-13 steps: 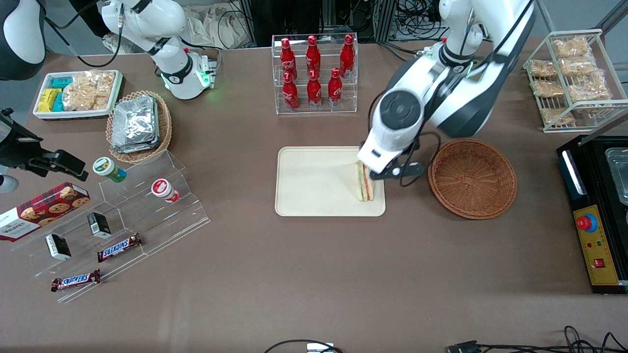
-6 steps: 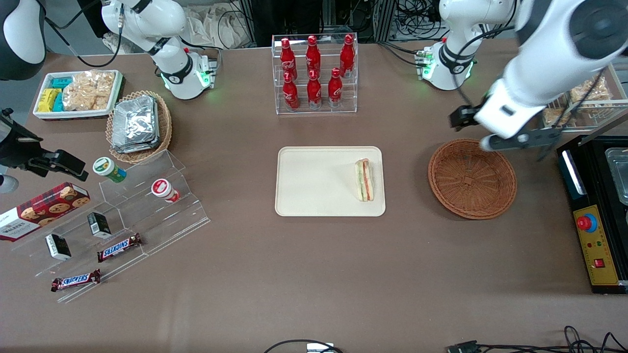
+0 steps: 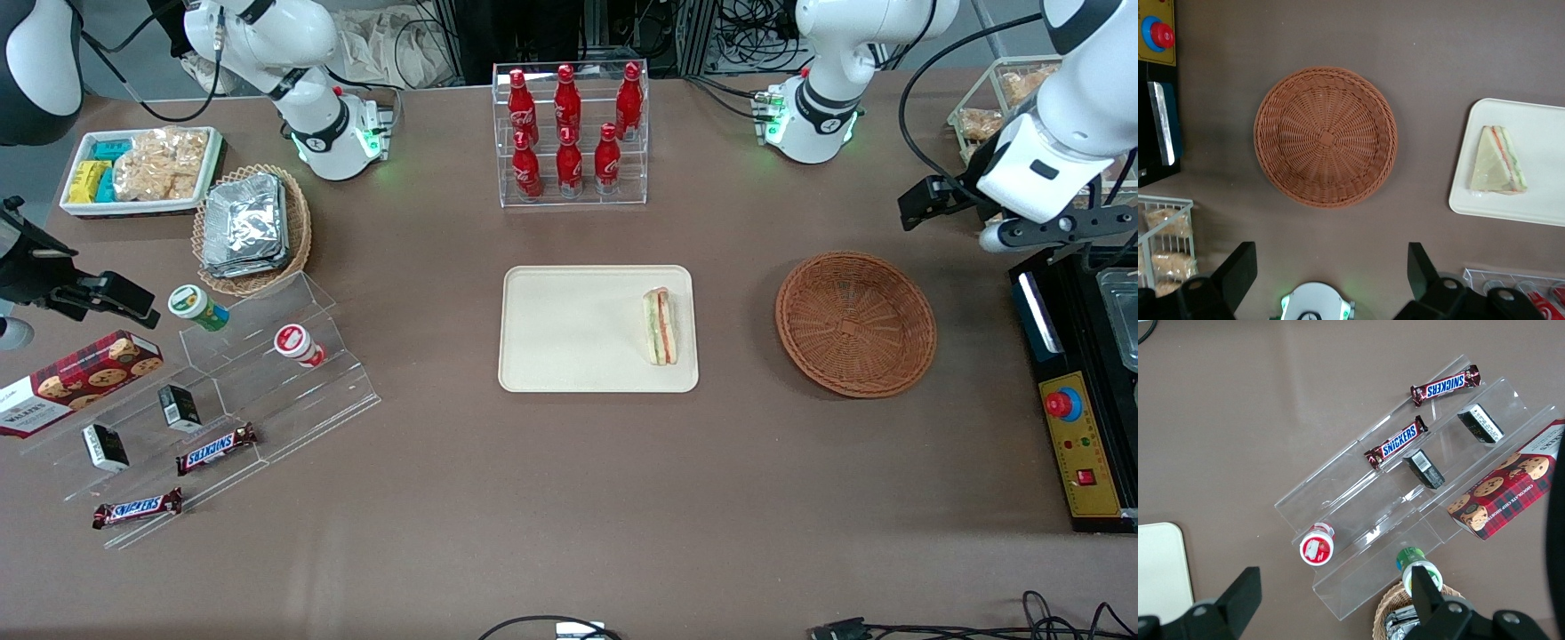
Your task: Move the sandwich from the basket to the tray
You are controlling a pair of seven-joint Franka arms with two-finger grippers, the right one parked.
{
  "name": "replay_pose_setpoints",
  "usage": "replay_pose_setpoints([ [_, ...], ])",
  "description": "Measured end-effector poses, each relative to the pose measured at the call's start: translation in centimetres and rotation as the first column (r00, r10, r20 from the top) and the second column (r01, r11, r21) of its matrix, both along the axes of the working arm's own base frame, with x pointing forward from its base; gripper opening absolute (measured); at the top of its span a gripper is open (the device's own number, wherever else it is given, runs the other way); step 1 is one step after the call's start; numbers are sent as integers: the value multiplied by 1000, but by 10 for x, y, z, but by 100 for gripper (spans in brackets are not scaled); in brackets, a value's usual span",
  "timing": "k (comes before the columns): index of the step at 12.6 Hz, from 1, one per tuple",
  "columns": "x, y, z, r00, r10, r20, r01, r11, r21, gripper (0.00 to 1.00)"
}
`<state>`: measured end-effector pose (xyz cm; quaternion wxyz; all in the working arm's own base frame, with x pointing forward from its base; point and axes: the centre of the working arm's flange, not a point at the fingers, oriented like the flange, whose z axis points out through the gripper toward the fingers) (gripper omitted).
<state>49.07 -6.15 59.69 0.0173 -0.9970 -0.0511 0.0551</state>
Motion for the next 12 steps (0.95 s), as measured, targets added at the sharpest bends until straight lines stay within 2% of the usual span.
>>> replay_pose_setpoints([
  [2,-6,11,-4,1000,3,12,-3,1000,-5,100],
  [6,5,51,2,999,44,31,-43,999,-14,100],
  [12,13,49,10,999,38,33,-38,999,-4,100],
])
